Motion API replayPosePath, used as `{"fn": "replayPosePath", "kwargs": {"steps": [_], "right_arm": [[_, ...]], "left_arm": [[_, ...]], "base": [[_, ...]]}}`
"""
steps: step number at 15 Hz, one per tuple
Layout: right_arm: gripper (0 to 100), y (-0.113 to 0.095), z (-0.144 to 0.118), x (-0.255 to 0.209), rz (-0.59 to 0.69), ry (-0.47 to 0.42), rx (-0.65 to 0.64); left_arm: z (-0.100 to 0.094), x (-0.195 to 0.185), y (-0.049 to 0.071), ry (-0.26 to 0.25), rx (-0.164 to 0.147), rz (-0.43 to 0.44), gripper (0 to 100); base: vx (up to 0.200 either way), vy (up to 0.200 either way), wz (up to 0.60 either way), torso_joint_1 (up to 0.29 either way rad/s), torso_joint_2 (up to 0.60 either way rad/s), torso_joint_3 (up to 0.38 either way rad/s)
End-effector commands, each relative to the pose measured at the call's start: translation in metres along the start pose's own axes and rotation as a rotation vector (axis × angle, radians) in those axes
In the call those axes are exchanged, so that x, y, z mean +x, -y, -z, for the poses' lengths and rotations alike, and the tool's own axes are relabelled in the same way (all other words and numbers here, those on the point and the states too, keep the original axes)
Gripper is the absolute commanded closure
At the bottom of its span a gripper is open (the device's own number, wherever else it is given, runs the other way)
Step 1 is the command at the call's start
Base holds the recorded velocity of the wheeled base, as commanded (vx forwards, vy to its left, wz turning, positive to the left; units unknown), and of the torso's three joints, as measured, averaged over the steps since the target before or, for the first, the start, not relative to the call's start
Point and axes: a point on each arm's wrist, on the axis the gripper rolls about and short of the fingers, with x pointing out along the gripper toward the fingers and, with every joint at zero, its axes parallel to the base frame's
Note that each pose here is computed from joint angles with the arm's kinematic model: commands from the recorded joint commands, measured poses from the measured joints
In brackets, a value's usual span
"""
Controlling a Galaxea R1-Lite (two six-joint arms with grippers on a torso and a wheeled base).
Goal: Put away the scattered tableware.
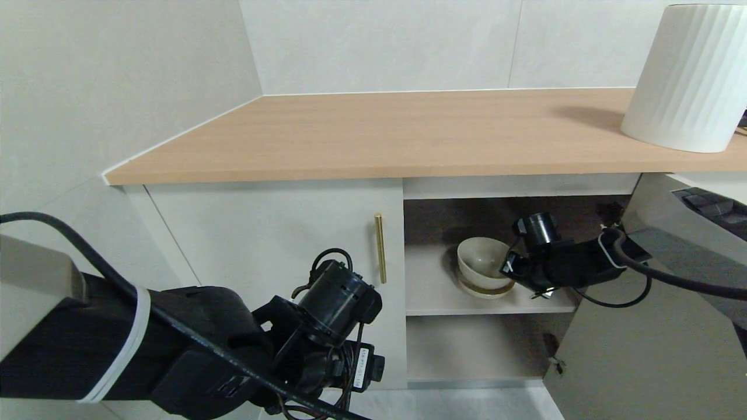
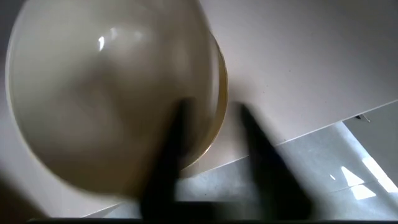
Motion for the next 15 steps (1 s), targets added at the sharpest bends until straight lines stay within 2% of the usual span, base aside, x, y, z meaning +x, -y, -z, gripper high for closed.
{"fn": "replayPosePath", "kwargs": {"steps": [1, 5, 8, 11, 14, 15], "right_arm": [[0, 0.000, 0.000, -0.001, -0.002, 0.001, 0.000], [0, -0.001, -0.001, -0.003, -0.004, 0.001, -0.001], [0, -0.002, -0.005, -0.017, -0.015, 0.008, -0.001], [0, -0.010, -0.005, -0.058, -0.069, 0.007, -0.034], [0, -0.010, 0.004, -0.122, -0.142, 0.006, -0.108], [0, -0.006, 0.011, -0.160, -0.204, -0.005, -0.168]], "left_arm": [[0.000, 0.000, 0.000, -0.001, 0.000, -0.001, 0], [0.000, 0.000, 0.000, 0.000, -0.001, 0.000, 0], [-0.003, -0.004, -0.003, 0.014, -0.015, 0.001, 0], [-0.010, -0.023, -0.013, 0.068, -0.062, 0.017, 0], [-0.016, -0.057, -0.034, 0.159, -0.119, 0.038, 0], [-0.017, -0.079, -0.047, 0.212, -0.153, 0.045, 0]], "base": [[0.000, 0.000, 0.00, 0.000, 0.00, 0.000], [0.000, 0.000, 0.00, 0.000, 0.00, 0.000], [0.000, 0.000, 0.00, 0.000, 0.00, 0.000], [0.000, 0.000, 0.00, 0.000, 0.00, 0.000], [0.000, 0.000, 0.00, 0.000, 0.00, 0.000], [0.000, 0.000, 0.00, 0.000, 0.00, 0.000]]}}
